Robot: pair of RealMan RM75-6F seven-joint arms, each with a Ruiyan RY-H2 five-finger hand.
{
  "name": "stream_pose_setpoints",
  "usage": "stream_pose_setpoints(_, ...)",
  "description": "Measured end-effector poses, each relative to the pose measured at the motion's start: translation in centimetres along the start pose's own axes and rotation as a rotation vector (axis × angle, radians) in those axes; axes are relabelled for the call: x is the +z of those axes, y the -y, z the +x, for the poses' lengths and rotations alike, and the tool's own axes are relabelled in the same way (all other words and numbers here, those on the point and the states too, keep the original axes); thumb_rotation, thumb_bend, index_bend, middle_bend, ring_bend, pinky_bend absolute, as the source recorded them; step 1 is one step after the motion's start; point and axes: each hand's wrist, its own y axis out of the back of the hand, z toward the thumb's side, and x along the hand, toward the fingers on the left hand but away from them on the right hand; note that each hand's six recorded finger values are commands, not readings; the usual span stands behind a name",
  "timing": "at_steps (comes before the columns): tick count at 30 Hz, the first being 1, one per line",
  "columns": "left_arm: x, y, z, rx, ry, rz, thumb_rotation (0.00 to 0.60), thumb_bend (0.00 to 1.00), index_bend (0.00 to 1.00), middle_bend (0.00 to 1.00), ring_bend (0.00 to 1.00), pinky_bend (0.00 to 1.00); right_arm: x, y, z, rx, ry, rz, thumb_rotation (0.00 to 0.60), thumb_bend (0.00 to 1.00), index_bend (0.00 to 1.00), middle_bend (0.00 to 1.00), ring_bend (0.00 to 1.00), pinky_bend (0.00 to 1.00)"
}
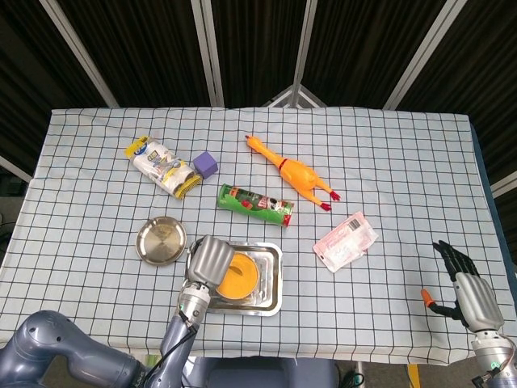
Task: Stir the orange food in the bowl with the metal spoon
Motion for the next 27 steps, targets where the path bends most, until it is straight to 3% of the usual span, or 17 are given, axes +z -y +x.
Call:
stream_pose_setpoints(10, -0.2, -0.6, -1.6, 0.007, 0.039, -0.058, 0.6, 0.77, 0.85, 1.0, 1.0, 1.0, 0.0, 0.0, 0.0, -0.001, 0.001, 0.003, 0.6, 0.4, 0.0, 0.0, 0.0, 0.0)
stream_pose_setpoints(20, -1.6, -1.2, -1.7, 0.036, 0.012, -0.072, 0.6, 0.77, 0.85, 1.0, 1.0, 1.0, 0.0, 0.0, 0.0, -0.001, 0.002, 0.002, 0.6, 0.4, 0.0, 0.0, 0.0, 0.0)
stream_pose_setpoints(27, -1.9, -1.1, -2.3, 0.012, 0.014, -0.125, 0.6, 0.77, 0.85, 1.0, 1.0, 1.0, 0.0, 0.0, 0.0, -0.001, 0.002, 0.003, 0.6, 0.4, 0.0, 0.0, 0.0, 0.0)
